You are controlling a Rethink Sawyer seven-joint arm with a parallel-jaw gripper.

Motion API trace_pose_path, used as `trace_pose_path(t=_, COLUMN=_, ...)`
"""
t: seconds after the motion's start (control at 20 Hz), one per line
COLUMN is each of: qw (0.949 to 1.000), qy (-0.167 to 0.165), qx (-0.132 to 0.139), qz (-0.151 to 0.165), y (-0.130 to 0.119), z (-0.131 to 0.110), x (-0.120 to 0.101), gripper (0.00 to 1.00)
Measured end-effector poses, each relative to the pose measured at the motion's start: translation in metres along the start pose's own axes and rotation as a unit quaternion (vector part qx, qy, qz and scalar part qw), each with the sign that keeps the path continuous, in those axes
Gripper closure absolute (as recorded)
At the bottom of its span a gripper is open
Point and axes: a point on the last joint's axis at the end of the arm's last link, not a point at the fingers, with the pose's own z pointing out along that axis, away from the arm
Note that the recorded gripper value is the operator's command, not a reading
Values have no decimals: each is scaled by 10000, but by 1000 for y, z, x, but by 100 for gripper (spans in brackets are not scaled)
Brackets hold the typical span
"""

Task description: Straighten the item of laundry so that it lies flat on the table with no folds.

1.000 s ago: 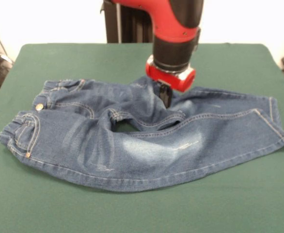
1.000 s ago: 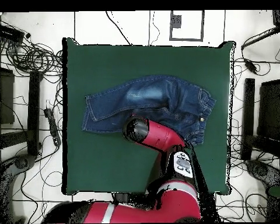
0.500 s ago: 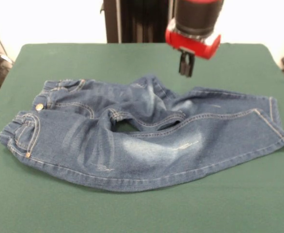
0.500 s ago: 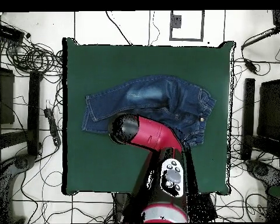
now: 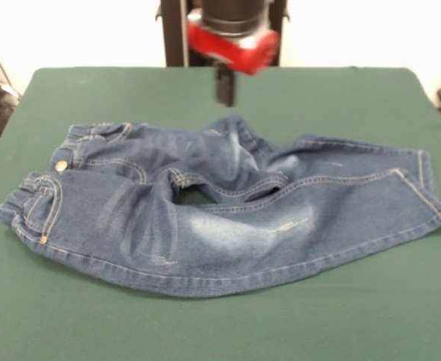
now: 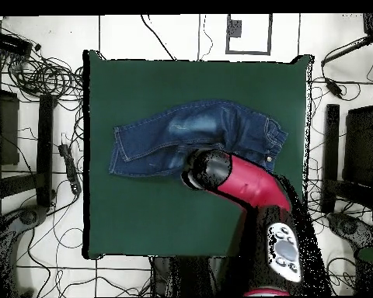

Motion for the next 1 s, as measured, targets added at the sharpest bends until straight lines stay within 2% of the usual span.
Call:
trace_pose_path(t=0.2, qw=9998, qy=17, qx=176, qz=124, y=-42, z=18, x=-28, gripper=100)
trace_pose_path(t=0.3, qw=9993, qy=80, qx=311, qz=192, y=-70, z=37, x=-43, gripper=100)
trace_pose_path(t=0.45, qw=9986, qy=179, qx=452, qz=215, y=-94, z=59, x=-52, gripper=100)
trace_pose_path(t=0.65, qw=9977, qy=301, qx=603, qz=117, y=-108, z=87, x=-51, gripper=100)
trace_pose_path(t=0.9, qw=9967, qy=405, qx=695, qz=-117, y=-107, z=132, x=-39, gripper=100)
trace_pose_path(t=1.0, qw=9968, qy=373, qx=697, qz=-141, y=-106, z=131, x=-43, gripper=100)
